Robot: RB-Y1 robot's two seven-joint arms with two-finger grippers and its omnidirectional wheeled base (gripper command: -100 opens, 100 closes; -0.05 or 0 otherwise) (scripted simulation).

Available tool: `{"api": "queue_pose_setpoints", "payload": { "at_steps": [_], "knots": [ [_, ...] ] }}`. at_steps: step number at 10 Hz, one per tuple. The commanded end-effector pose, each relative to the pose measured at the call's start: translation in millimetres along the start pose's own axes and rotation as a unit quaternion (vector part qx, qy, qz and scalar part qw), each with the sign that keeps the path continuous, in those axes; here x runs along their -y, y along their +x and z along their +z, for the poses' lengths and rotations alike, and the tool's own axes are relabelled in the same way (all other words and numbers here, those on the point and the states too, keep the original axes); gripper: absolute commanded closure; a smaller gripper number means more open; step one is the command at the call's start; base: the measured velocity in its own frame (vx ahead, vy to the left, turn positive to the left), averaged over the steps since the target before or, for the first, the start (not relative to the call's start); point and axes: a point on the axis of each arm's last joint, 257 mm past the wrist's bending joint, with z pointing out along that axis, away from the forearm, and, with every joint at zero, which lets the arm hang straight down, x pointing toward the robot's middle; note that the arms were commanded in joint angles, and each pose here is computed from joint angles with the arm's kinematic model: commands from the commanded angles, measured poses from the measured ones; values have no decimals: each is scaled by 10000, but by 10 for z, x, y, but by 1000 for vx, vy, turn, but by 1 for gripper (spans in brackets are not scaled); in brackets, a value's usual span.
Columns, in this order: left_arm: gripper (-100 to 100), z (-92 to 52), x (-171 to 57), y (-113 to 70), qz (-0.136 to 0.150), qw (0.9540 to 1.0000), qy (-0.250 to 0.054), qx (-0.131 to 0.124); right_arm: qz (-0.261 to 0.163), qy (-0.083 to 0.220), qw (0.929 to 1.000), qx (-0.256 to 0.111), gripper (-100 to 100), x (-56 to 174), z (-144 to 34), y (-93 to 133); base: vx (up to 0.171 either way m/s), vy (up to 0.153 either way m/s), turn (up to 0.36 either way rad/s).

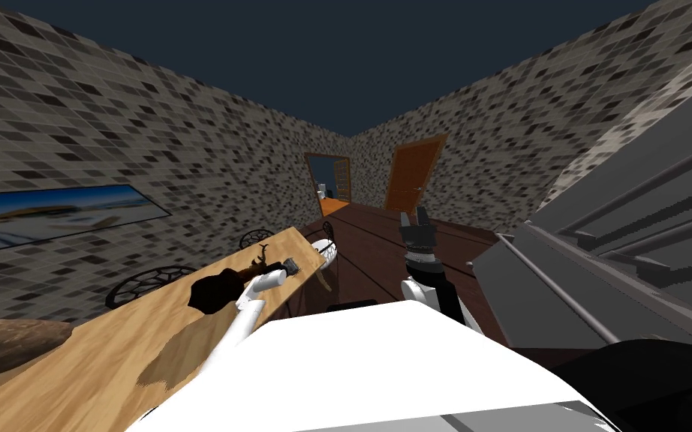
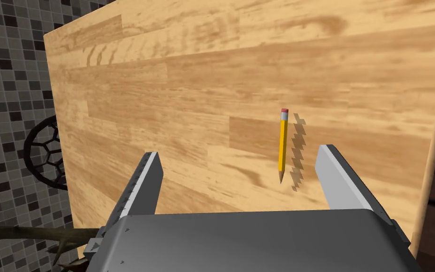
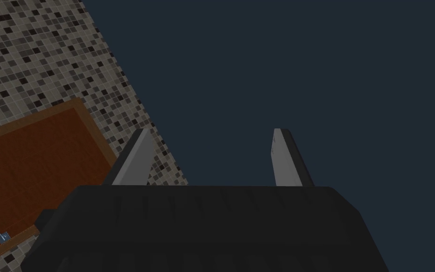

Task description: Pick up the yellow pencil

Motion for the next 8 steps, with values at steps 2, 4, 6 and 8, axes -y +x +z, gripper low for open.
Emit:
{"api": "queue_pose_setpoints", "payload": {
  "at_steps": [2, 4, 6, 8],
  "knots": [
    [-100, 84, -177, -221, -186, 9985, -432, 292, 0, 0, 10000, 0, 0, 0, 0, 0, 21, 16, -42],
    [-100, 107, -281, -354, -300, 9960, -703, 473, 0, 0, 10000, 0, 0, 0, 0, 0, 39, 29, -57],
    [-100, 117, -375, -473, -410, 9926, -947, 635, 0, 0, 10000, 0, 0, 0, 0, 0, 33, 23, -36],
    [-100, 113, -519, -658, -614, 9850, -1348, 889, 0, 0, 10000, 0, 0, 0, 0, 0, 39, 31, -53]
  ]
}}
